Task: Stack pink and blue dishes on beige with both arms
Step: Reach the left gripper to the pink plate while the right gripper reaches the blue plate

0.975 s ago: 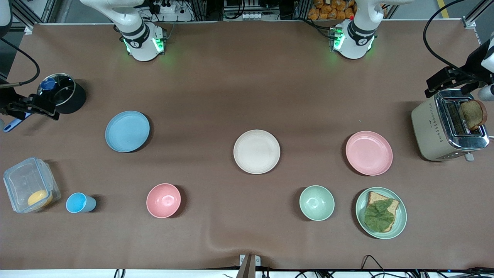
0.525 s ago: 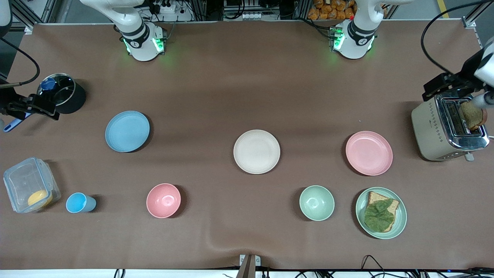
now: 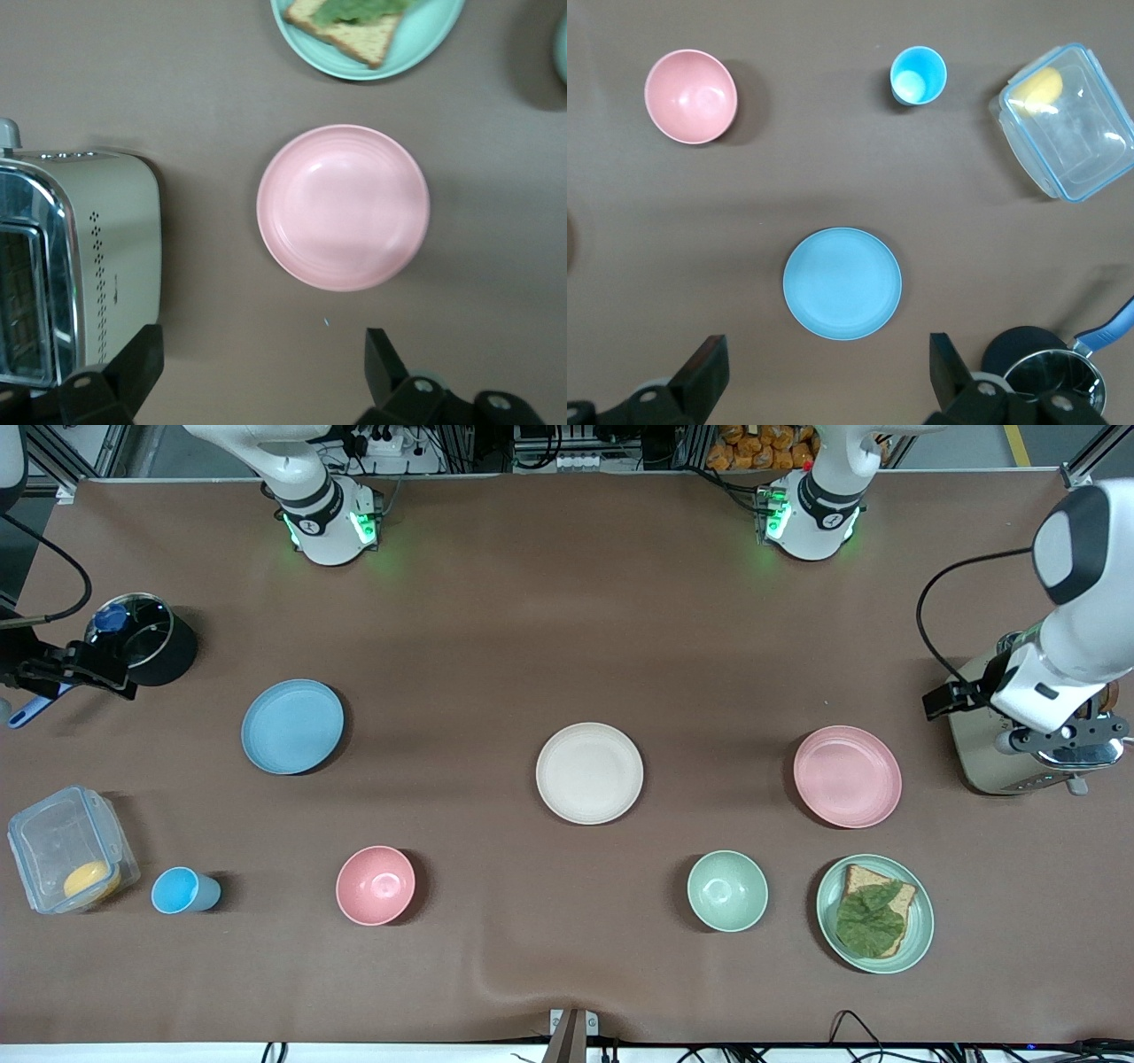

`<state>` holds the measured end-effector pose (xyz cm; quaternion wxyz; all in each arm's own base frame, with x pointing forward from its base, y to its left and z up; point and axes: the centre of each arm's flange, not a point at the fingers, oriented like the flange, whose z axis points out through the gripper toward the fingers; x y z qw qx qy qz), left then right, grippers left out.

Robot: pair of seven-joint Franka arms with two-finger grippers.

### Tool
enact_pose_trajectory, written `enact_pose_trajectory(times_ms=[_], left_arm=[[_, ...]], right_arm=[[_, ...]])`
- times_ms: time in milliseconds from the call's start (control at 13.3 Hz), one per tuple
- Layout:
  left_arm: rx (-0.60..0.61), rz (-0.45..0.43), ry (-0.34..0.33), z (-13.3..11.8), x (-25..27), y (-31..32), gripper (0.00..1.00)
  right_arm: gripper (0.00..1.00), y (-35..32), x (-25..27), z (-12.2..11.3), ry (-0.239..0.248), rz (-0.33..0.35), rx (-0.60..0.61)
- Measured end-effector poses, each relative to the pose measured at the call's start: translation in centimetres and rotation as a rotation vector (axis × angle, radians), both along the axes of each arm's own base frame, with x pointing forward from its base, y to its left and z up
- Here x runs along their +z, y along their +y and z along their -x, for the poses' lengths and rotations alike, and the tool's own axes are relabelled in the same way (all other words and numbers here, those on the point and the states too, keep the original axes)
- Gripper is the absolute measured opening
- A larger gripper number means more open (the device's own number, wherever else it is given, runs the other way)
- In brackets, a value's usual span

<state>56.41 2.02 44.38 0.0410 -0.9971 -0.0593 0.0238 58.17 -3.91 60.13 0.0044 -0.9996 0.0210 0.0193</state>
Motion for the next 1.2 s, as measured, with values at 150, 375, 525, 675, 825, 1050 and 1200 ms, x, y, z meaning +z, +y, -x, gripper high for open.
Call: enact_pose_trajectory(times_ms=[150,375,525,675,825,1050,1200], left_arm=[[0.016,0.001,0.003,0.4,-5.2,1.6,1.00],[0.046,-0.001,0.034,0.1,-14.1,4.1,1.00],[0.063,0.009,0.058,-0.2,-19.2,4.8,1.00],[0.075,0.027,0.086,-0.2,-22.1,4.3,1.00],[0.078,0.032,0.095,-0.4,-23.1,4.2,1.00],[0.079,0.033,0.100,-0.5,-23.8,4.2,0.99],[0.086,0.037,0.101,-0.6,-24.1,4.3,0.96]], right_arm=[[1.00,-2.6,-1.8,0.0,0.052,-0.003,-0.045],[1.00,-5.8,-6.2,0.2,0.134,-0.015,-0.091],[1.00,-6.1,-10.3,0.2,0.158,-0.018,-0.090],[1.00,-6.1,-14.2,0.4,0.169,-0.026,-0.077],[1.00,-7.2,-17.8,1.0,0.146,-0.072,-0.030],[1.00,-10.6,-23.8,3.0,0.115,-0.130,0.018],[1.00,-12.2,-27.5,3.8,0.125,-0.168,0.041]])
